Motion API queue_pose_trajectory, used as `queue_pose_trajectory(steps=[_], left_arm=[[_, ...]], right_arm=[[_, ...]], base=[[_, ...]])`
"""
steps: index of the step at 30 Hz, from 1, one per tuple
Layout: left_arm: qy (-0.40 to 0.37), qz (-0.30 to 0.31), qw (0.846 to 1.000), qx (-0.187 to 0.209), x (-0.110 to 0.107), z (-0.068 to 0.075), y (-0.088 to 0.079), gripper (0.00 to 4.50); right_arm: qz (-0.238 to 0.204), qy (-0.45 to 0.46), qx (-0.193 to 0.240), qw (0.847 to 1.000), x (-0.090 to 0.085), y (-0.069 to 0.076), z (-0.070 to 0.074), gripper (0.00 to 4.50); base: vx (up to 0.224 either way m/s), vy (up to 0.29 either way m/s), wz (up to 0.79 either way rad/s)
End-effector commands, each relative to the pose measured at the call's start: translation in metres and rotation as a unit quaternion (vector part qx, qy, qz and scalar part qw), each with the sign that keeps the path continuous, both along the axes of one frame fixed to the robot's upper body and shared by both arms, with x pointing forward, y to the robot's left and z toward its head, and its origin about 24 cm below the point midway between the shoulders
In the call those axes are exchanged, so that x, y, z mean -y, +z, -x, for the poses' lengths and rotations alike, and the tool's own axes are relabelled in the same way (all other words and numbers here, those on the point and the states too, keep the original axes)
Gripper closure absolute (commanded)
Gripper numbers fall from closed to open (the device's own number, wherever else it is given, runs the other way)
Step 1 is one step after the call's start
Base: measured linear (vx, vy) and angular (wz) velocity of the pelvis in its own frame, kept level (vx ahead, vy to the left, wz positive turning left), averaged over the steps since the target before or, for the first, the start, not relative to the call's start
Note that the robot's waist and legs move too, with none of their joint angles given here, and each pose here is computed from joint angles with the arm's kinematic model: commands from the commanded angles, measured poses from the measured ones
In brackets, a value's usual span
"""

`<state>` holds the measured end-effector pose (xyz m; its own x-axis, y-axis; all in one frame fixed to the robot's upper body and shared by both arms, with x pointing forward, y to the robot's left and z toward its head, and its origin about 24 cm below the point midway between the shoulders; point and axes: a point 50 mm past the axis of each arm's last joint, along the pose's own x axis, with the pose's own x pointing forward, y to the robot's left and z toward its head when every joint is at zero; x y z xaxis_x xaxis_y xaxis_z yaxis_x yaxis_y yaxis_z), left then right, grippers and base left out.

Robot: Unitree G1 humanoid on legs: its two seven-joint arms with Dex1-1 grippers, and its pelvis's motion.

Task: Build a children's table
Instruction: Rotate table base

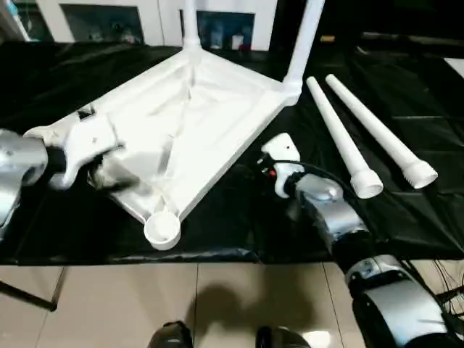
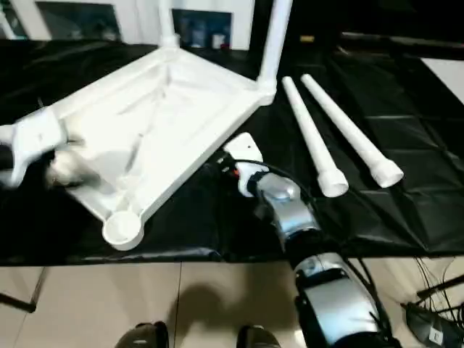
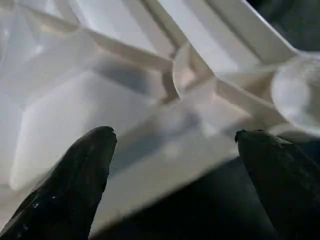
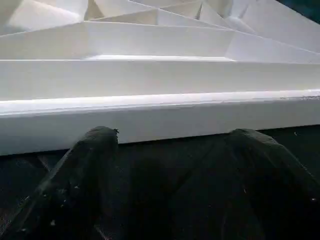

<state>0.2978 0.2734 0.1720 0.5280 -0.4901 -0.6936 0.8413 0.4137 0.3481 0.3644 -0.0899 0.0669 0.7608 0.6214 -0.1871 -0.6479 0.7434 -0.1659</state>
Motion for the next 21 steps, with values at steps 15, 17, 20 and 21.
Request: queue_pose_trajectory(steps=[15,17,20,21], left_arm=[[-0.117,-0.076,0.989,-0.043,0.015,0.002,-0.019,0.03],[-0.125,-0.076,0.988,-0.041,0.019,-0.001,-0.025,0.03],[-0.141,-0.091,0.985,-0.040,0.021,-0.004,-0.030,0.03],[-0.146,-0.096,0.984,-0.031,0.023,-0.006,-0.033,0.03]], right_arm=[[0.082,0.316,-0.050,0.944,0.032,0.045,0.062,0.58],[0.106,0.359,-0.077,0.924,0.038,0.050,0.077,0.58],[0.122,0.375,-0.089,0.914,0.041,0.053,0.087,0.58],[0.123,0.385,-0.097,0.909,0.040,0.056,0.092,0.58]], base=[[0.000,0.000,0.00],[0.000,0.000,0.00],[0.000,0.000,0.00],[0.000,0.000,0.00]])
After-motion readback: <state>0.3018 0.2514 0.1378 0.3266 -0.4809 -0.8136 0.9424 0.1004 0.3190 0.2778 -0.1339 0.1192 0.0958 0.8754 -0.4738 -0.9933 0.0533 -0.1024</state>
